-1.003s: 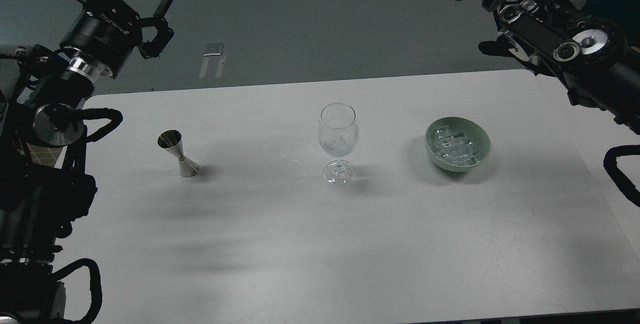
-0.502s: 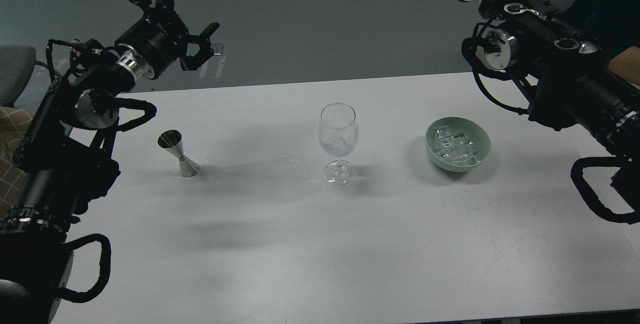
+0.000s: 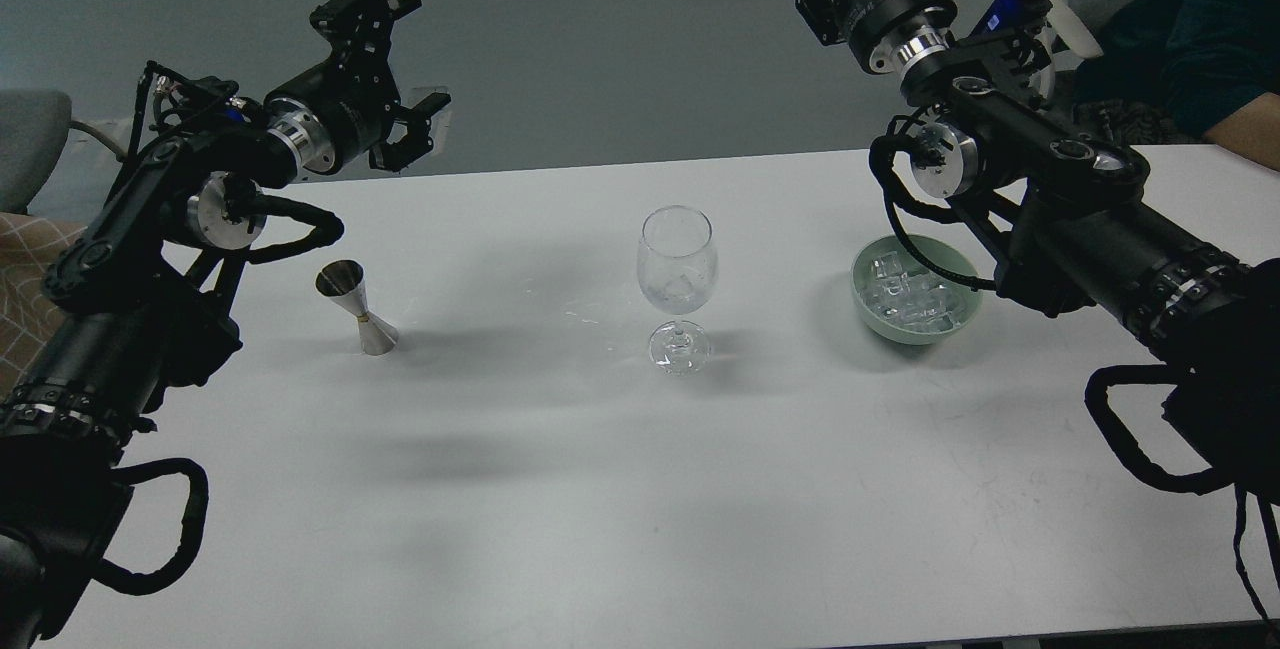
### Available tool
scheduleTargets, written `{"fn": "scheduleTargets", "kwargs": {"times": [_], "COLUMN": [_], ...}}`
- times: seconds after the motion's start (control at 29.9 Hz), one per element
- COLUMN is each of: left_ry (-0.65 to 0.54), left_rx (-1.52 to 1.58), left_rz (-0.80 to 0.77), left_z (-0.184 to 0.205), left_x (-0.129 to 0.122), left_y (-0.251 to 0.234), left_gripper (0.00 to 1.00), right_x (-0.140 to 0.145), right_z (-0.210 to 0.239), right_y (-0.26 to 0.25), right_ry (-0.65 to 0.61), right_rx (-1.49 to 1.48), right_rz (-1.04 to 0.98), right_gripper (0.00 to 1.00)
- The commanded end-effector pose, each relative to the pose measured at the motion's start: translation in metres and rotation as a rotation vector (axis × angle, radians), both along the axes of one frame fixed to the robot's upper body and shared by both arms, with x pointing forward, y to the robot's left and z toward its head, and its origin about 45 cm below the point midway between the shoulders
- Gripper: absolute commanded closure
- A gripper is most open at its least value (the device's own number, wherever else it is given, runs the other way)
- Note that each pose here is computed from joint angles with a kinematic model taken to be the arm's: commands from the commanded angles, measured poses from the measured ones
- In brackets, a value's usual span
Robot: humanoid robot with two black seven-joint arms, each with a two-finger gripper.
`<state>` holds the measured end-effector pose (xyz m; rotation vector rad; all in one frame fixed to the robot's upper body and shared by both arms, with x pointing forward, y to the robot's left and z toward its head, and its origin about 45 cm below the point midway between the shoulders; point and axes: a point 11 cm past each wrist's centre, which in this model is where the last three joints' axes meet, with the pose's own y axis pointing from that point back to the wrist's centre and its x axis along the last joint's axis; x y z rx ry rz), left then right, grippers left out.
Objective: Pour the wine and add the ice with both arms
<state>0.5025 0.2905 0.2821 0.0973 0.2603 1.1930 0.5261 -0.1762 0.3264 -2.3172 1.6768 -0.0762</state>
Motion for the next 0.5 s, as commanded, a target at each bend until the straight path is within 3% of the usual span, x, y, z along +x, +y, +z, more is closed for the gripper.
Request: {"fn": "scheduleTargets", "kwargs": {"times": [0.0,0.13,0.47], "left_ry": [0.05,0.092,0.082], "left_rx": [0.069,0.234,0.289], "left_rz": [0.055,0.077,0.096], "left_z": [-0.009,-0.019,-0.012], "left_x": [0.007,0.012,0.017], "left_y": [0.006,0.001,-0.001], "left_gripper": [0.02,0.02,0.02], "right_x": [0.002,0.002,0.003], "right_z": [0.004,0.004,0.005], "right_y": [-0.006,-0.006,-0.007], "right_ry": [-0.004,-0.004,-0.005], "right_rx": [0.031,0.031,0.032], "right_rz": [-0.022,-0.022,-0.026], "right_gripper": [0.0,0.0,0.0]}}
